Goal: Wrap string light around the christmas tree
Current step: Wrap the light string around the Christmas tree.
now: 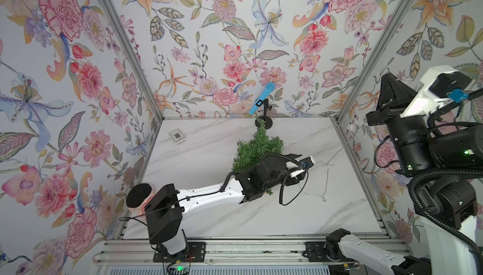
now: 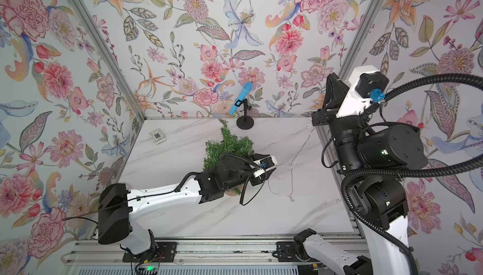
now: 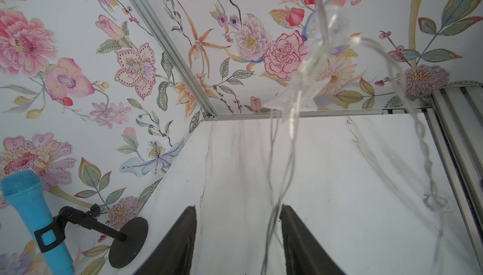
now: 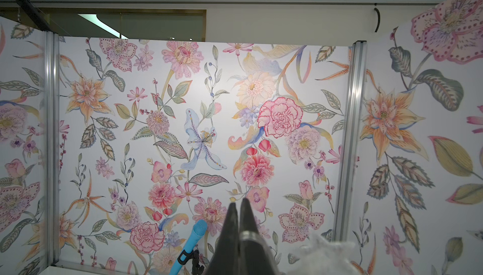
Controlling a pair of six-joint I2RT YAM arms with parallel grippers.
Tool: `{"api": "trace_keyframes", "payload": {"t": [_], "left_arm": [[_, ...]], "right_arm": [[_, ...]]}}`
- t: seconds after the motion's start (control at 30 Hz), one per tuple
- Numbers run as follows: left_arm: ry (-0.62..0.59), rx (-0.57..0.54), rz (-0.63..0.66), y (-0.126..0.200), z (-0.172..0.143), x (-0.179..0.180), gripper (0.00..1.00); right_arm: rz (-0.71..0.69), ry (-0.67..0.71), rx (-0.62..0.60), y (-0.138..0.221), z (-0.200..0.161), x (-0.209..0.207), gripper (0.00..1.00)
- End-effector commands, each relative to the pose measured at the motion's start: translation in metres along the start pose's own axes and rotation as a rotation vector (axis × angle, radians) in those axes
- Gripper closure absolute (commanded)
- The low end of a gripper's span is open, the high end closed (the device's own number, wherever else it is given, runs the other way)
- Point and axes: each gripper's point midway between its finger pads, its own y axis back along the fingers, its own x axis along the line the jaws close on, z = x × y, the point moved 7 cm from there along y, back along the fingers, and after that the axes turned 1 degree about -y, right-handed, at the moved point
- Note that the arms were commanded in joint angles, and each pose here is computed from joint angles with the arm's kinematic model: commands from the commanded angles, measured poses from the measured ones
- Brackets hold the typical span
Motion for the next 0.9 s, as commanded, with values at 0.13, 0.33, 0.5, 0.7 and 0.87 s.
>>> {"api": "trace_keyframes", "payload": {"t": [0.13, 0.33, 0.5, 0.7, 0.87], "left_arm": [[-0.022, -0.024, 0.031, -0.005, 0.006, 0.007, 0.91], [0.026, -0.046, 0.071, 0.002, 0.007, 0.012, 1.00], [0.078, -0.052, 0.101, 0.003, 0.006, 0.018, 1.00], [0.142, -0.034, 0.150, 0.003, 0.002, 0.028, 1.00], [0.165, 0.015, 0.174, -0.002, 0.001, 0.033, 1.00]], "right_arm": [[-0.021, 0.001, 0.007, 0.004, -0.002, -0.003, 1.00], [-0.097, 0.038, 0.073, 0.011, -0.026, -0.010, 1.00], [-0.165, 0.058, 0.176, 0.030, -0.072, -0.016, 1.00], [-0.247, 0.060, 0.318, 0.069, -0.121, -0.027, 1.00], [-0.239, -0.011, 0.418, 0.103, -0.155, -0.030, 1.00]]}}
